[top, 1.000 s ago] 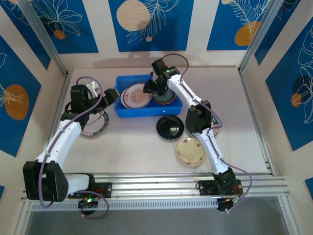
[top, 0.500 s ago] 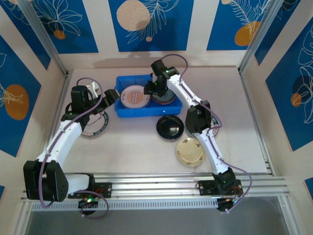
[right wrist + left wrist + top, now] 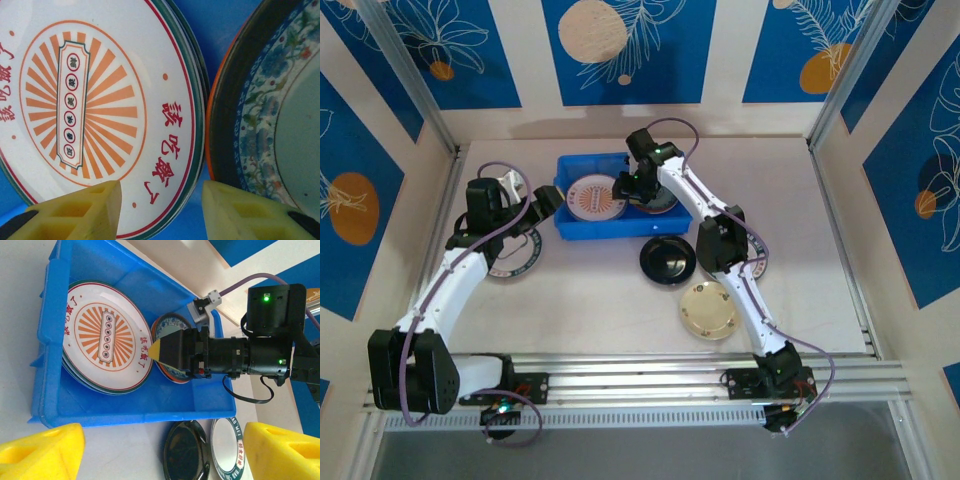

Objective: Place the plates into the plastic bin on the countertop

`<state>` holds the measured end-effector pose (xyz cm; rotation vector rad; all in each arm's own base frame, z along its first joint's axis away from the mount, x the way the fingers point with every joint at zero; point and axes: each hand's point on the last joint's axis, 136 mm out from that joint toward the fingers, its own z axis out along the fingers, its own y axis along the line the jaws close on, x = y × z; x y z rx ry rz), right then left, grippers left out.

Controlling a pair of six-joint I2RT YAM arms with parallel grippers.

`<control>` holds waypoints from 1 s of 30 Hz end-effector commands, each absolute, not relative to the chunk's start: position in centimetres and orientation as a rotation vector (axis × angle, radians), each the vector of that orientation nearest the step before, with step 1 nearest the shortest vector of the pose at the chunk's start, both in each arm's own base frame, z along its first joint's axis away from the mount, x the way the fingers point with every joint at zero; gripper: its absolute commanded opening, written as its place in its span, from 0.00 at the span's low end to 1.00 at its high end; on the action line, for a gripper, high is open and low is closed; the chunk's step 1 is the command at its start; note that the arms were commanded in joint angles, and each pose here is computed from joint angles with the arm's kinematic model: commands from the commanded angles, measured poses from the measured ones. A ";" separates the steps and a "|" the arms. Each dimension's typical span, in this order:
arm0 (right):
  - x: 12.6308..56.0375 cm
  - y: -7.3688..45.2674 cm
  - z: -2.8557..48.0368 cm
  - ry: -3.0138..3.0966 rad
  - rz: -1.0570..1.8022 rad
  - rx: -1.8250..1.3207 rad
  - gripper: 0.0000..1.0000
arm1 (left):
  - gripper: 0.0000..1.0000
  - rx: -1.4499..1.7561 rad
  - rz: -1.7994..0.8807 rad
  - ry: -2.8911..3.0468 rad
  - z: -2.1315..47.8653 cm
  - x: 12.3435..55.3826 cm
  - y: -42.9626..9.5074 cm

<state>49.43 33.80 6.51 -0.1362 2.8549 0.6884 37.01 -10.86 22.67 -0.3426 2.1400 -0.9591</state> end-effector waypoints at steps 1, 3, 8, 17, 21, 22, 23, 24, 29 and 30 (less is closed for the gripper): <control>49.7 33.8 9.4 2.798 0.712 -0.139 0.46 | 0.83 -0.355 -0.912 2.132 22.9 36.6 -9.9; 50.0 33.7 11.4 2.756 0.735 -0.144 0.46 | 0.83 -0.362 -0.893 2.144 22.6 36.6 -9.7; 49.8 33.9 16.6 2.652 0.815 -0.176 0.46 | 0.83 -0.384 -0.855 2.168 21.5 36.4 -9.2; 46.8 34.3 22.9 2.447 0.987 -0.077 0.51 | 0.83 -0.396 -0.804 2.215 19.8 36.1 -8.6; 44.3 35.1 24.3 2.336 0.963 -0.052 0.62 | 0.83 -0.401 -0.806 2.216 19.6 36.0 -8.6; 43.7 35.2 24.6 2.311 0.960 -0.026 0.61 | 0.82 -0.398 -0.807 2.214 19.8 36.0 -8.6; 43.3 35.3 25.0 2.285 0.966 -0.003 0.61 | 0.82 -0.398 -0.811 2.212 19.8 36.0 -8.6; 42.7 35.6 25.4 2.248 0.974 0.005 0.61 | 0.82 -0.393 -0.817 2.210 19.9 35.9 -8.7; 39.7 37.9 26.8 2.026 0.995 -0.055 0.69 | 0.82 -0.383 -0.828 2.199 20.2 35.3 -8.8; 38.7 38.7 27.2 1.984 1.014 -0.074 0.73 | 0.82 -0.382 -0.825 2.195 20.4 35.1 -8.7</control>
